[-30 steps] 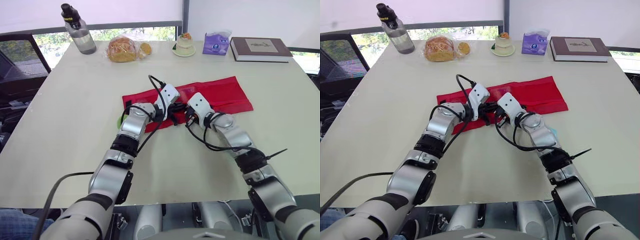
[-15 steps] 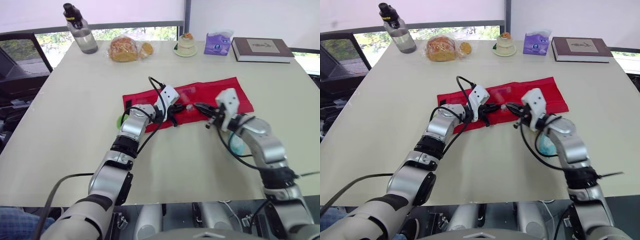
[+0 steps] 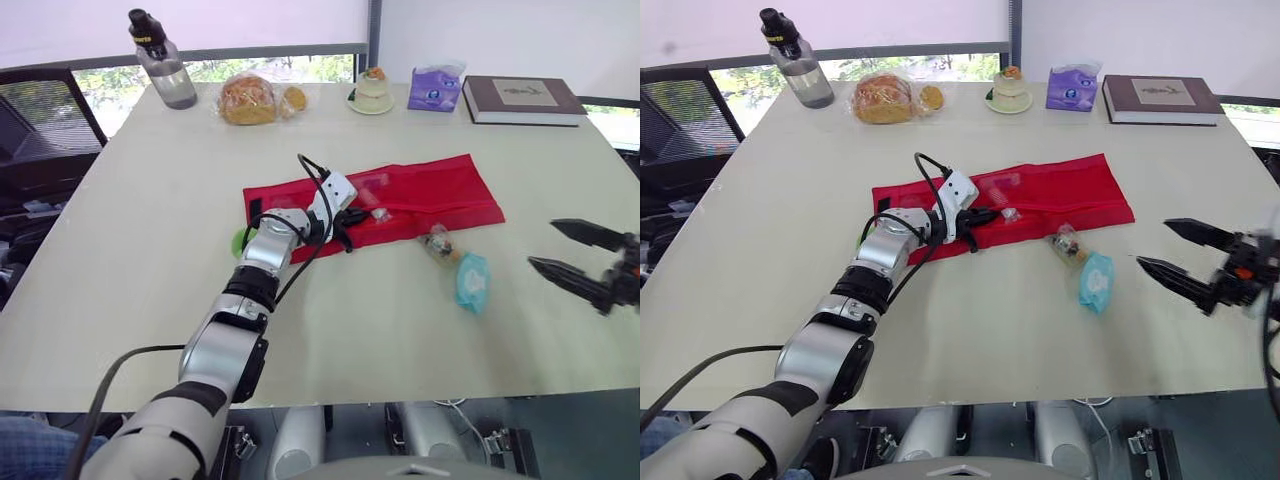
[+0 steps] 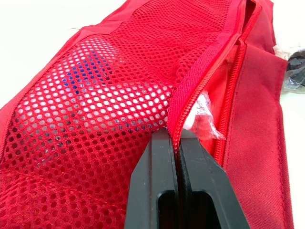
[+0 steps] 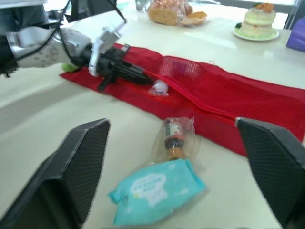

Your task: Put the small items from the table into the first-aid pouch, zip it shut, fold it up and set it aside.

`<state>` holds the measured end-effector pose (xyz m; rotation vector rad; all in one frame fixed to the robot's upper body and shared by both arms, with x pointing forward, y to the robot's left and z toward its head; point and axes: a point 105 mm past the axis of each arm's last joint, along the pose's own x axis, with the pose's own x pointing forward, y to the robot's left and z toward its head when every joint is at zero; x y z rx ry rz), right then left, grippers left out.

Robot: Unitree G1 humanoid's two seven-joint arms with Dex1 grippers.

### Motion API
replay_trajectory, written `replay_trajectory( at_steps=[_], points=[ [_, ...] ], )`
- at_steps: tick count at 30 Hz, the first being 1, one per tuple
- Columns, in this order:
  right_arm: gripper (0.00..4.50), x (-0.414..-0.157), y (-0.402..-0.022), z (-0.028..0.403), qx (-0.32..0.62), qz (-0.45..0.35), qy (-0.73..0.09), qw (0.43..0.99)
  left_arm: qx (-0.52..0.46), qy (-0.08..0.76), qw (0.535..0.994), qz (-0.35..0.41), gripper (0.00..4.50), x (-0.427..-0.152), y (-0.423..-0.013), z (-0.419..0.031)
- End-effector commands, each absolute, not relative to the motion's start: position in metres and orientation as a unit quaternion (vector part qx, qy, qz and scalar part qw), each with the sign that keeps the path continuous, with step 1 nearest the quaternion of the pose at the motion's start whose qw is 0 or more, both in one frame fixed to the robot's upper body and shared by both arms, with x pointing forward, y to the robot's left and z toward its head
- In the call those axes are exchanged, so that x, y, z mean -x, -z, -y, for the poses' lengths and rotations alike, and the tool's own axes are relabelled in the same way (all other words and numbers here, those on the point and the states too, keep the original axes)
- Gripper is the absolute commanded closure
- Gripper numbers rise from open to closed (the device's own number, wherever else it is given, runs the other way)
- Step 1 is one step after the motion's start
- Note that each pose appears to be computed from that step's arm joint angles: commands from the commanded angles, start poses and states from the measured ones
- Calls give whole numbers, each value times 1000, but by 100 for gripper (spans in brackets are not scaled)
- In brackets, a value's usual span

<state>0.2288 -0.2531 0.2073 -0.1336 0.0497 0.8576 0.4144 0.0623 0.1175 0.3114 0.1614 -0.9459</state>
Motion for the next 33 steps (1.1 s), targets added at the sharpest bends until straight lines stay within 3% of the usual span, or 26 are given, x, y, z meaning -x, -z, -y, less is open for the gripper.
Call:
replay_trajectory(
  at_steps=[1, 8, 23, 29, 33],
  points=[
    [11, -209, -238, 270, 99, -5, -418, 903, -158, 458, 873, -59, 450, -418, -127, -58],
    [11, -198, -268, 300, 141, -20, -386, 911, -156, 458, 873, -57, 450, -421, -127, -59],
    [11, -192, -271, 313, 149, -27, -371, 916, -158, 450, 877, -64, 450, -425, -130, -68],
    [11, -202, -263, 311, 157, -33, -371, 915, -160, 451, 876, -65, 450, -423, -127, -67],
    [11, -230, -236, 303, 211, -79, -343, 912, -156, 448, 878, -65, 450, -423, -126, -67]
  ],
)
